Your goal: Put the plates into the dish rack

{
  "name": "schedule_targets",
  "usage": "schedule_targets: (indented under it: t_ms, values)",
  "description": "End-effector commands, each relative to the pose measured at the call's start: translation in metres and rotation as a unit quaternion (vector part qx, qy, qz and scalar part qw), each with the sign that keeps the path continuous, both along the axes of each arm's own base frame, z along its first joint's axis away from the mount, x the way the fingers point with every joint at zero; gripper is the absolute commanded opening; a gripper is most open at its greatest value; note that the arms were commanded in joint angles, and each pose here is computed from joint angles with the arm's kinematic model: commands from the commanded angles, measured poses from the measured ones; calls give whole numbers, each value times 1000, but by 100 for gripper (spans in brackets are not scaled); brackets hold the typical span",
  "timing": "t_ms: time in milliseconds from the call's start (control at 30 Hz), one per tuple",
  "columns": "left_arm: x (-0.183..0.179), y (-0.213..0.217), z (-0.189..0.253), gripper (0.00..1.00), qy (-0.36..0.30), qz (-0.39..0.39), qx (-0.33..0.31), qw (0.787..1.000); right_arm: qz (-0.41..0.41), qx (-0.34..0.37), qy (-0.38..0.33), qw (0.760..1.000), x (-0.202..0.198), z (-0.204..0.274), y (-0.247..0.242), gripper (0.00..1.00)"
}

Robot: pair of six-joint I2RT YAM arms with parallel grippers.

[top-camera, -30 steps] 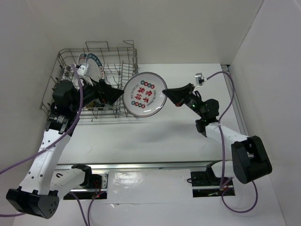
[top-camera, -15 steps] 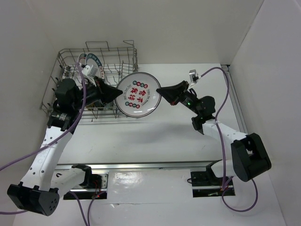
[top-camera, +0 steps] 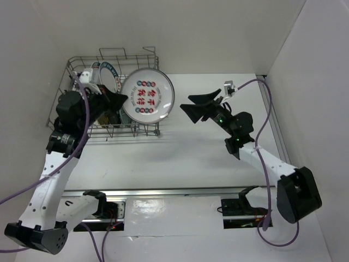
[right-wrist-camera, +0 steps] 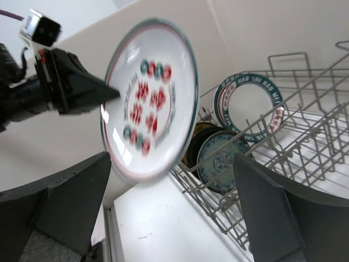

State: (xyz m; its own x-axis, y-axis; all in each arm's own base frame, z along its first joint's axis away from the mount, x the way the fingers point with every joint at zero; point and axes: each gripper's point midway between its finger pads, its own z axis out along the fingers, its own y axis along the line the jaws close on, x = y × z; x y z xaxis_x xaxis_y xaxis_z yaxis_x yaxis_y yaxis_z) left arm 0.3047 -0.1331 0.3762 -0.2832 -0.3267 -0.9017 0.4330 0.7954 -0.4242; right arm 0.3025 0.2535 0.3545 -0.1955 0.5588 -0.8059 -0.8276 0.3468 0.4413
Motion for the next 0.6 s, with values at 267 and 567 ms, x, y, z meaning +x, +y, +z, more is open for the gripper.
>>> schedule_targets:
  t_ms: [267,567]
  values:
    - [71,151,120,0,-68,444,50,892,-71,-20,40,996,-33,-35,-35,100]
    - [145,171,90,0,-96,506,181,838,-51,-34,81,995,-58,-69,-37,100]
